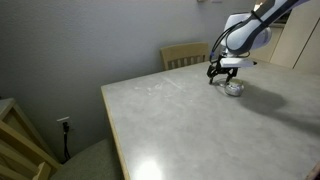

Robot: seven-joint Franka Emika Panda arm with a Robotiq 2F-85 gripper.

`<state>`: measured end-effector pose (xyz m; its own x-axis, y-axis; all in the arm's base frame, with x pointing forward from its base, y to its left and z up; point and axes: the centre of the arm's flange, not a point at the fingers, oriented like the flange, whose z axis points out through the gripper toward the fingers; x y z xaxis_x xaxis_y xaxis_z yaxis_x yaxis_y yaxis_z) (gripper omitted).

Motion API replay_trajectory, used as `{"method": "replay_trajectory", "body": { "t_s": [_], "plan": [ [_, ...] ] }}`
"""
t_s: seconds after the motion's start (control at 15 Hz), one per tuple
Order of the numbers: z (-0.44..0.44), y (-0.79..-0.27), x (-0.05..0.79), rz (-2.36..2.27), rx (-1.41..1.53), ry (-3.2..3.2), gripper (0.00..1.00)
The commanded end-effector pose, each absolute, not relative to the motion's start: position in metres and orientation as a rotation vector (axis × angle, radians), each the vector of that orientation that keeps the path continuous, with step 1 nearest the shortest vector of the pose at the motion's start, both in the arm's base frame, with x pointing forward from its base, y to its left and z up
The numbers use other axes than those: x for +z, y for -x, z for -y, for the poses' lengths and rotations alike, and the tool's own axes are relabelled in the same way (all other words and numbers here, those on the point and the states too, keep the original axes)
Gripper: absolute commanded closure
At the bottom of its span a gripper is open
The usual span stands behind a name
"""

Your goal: Put the silver lid on top of the candle container

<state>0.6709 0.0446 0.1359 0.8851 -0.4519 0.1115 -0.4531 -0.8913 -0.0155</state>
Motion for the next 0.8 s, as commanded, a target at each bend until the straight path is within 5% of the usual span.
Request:
{"method": "replay_trajectory", "body": {
  "t_s": [0.0,0.73],
  "plan": [
    [-0.048,-0.642,0.146,0.752,0.164,-2.961,0.0],
    [-0.033,-0.636,0.163,0.568,0.079,-3.0,0.0]
  ]
}}
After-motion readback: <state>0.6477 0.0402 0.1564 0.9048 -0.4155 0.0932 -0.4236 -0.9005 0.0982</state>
